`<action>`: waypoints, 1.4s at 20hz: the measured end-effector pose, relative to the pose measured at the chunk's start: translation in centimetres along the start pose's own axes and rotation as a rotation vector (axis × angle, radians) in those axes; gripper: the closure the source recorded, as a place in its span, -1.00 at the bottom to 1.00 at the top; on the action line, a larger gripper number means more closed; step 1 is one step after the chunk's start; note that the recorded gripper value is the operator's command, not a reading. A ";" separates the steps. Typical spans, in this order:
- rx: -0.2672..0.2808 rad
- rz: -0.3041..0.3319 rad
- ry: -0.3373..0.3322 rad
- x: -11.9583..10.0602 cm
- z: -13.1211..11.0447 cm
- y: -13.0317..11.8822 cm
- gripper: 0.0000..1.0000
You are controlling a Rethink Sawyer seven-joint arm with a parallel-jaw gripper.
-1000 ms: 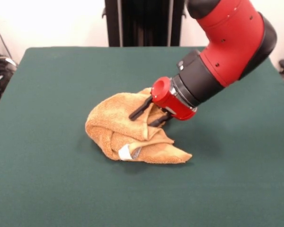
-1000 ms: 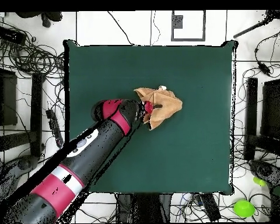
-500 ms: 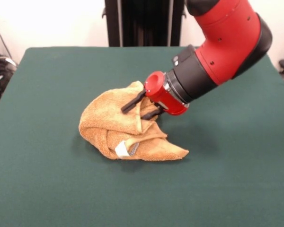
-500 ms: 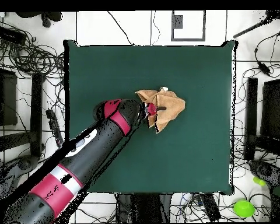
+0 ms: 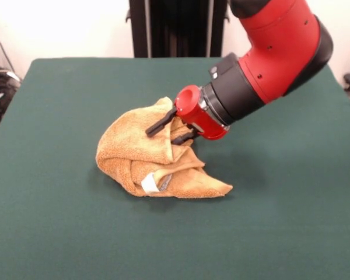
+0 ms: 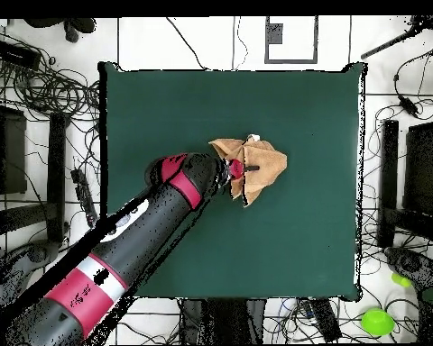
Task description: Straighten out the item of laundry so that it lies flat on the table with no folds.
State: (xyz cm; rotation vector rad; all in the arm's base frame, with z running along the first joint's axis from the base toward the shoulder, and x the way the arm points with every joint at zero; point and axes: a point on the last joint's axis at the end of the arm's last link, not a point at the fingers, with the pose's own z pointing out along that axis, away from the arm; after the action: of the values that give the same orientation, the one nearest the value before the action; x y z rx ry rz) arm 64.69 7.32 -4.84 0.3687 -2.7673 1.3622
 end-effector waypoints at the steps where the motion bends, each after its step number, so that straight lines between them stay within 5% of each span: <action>1: 0.004 -0.007 0.000 0.1 0.0 0.0 -1.00; 11: 0.047 -0.066 -0.003 0.8 0.8 -0.8 -1.00; 12: 0.061 -0.085 -0.017 0.9 1.1 -1.0 1.00; 22: 0.062 -0.081 -0.053 0.2 1.2 -2.2 1.00; 28: -0.003 -0.014 -0.072 -0.6 1.6 -5.3 1.00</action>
State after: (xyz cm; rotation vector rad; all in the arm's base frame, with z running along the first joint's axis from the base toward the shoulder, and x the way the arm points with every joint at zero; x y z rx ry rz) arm 66.54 3.10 -1.75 0.4454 -2.8184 1.3678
